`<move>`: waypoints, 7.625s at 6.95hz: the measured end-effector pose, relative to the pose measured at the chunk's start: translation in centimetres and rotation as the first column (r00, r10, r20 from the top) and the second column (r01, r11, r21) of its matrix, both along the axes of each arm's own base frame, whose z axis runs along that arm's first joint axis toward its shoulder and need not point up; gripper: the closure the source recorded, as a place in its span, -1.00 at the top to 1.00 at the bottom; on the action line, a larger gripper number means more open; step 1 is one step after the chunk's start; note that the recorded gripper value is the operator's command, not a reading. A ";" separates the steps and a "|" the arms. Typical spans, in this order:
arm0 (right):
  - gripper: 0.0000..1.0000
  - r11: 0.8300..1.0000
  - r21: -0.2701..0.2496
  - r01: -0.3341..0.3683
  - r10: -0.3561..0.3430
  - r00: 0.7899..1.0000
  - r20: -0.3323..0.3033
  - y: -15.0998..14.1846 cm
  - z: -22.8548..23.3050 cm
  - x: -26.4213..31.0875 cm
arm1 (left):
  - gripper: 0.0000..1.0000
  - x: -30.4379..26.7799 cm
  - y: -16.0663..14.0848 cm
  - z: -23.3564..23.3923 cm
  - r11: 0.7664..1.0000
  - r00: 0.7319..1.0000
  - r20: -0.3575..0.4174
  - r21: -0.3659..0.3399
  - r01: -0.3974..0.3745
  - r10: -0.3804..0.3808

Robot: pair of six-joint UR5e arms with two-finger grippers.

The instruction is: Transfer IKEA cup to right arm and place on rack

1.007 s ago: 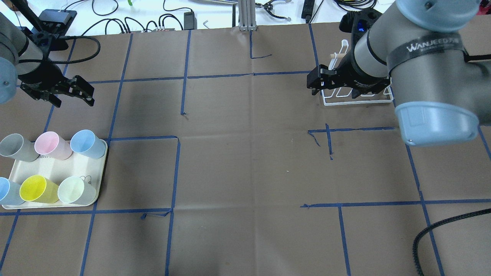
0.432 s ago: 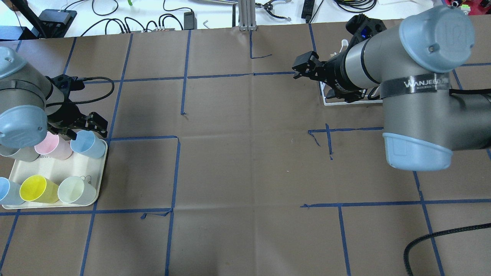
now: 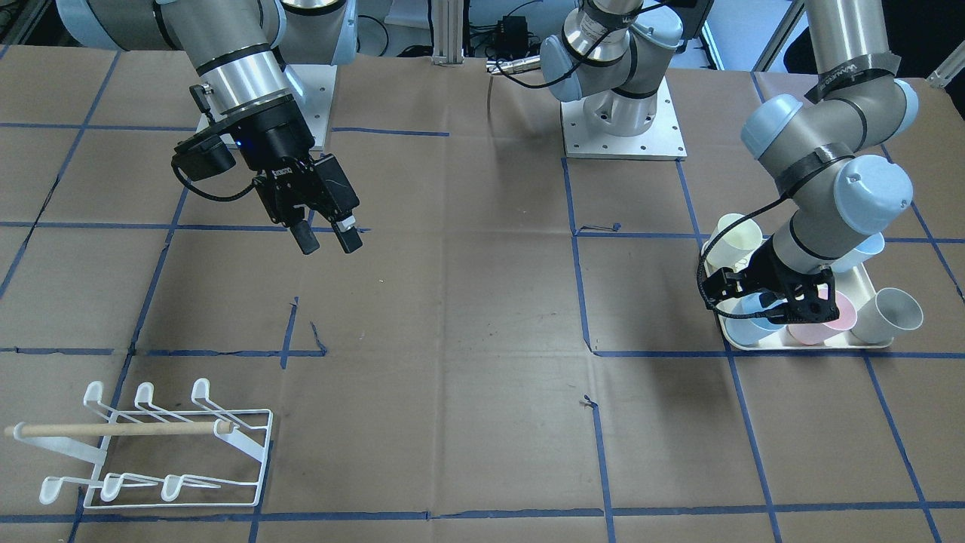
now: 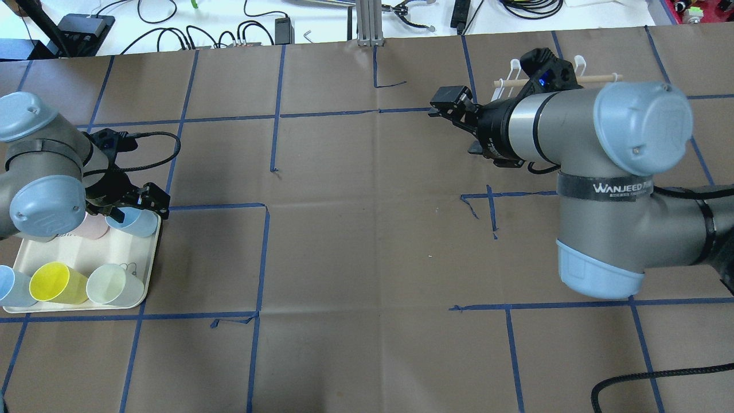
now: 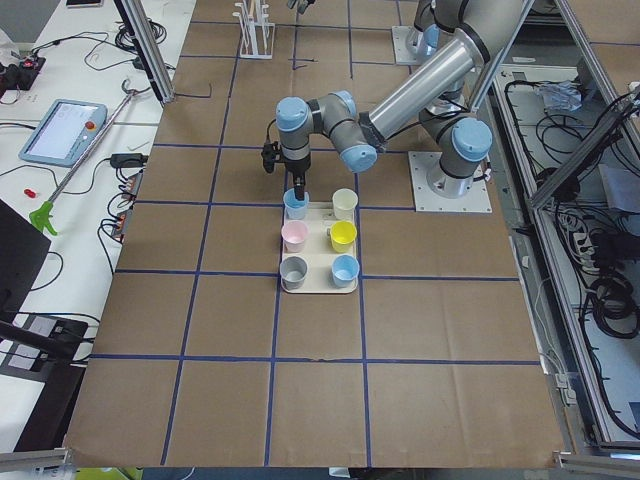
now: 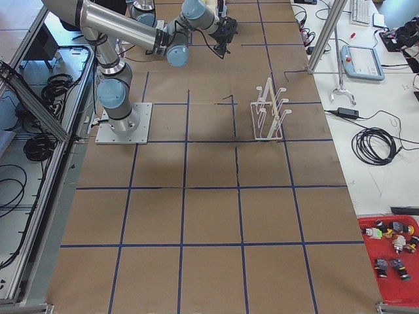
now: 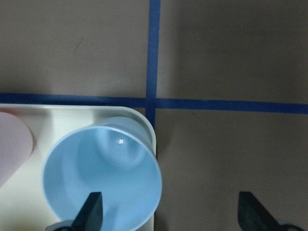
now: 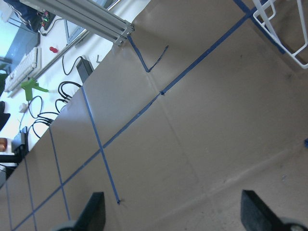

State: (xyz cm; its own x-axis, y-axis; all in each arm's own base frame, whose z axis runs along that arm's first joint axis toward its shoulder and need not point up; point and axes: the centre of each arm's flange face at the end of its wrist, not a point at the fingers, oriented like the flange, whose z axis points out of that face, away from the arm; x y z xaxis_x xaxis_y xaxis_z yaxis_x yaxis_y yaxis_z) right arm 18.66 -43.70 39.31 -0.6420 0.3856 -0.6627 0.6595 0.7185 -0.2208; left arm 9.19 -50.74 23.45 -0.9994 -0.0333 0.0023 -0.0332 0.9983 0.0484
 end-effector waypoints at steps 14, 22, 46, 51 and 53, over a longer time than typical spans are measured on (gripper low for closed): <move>0.99 0.981 -0.163 0.101 -0.021 0.902 0.431 4.0 1.0 1.9 | -1.00 1.8 -5.0 15.4 0.998 0.997 0.050 0.017 0.063 -0.064; 0.99 0.974 -0.181 0.137 -0.048 0.905 0.423 3.7 1.0 1.5 | -1.00 -11.2 -10.7 24.2 0.848 0.892 -0.271 -0.493 0.194 -0.361; 0.98 0.978 0.008 0.209 -0.186 0.852 0.490 -4.0 -2.0 13.1 | -0.96 -25.7 4.5 12.5 0.260 0.503 -0.158 -0.956 0.139 -0.850; 0.60 0.979 0.004 0.206 -0.181 0.852 0.492 -4.5 -1.9 13.4 | -0.96 -25.7 4.5 12.5 0.260 0.503 -0.158 -0.956 0.139 -0.850; 0.42 0.979 0.005 0.203 -0.179 0.851 0.493 -4.5 -1.9 13.4 | -0.94 -25.7 4.5 12.5 0.259 0.503 -0.157 -0.956 0.139 -0.850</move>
State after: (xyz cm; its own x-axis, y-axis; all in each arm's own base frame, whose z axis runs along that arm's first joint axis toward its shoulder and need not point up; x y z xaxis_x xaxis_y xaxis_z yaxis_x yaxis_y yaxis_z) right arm 32.09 -48.20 37.38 -0.1480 0.4291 -0.8910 0.8139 0.5647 0.1367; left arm -16.54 -46.24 35.97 -0.5054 0.8419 0.1893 0.1632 0.3087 -0.9371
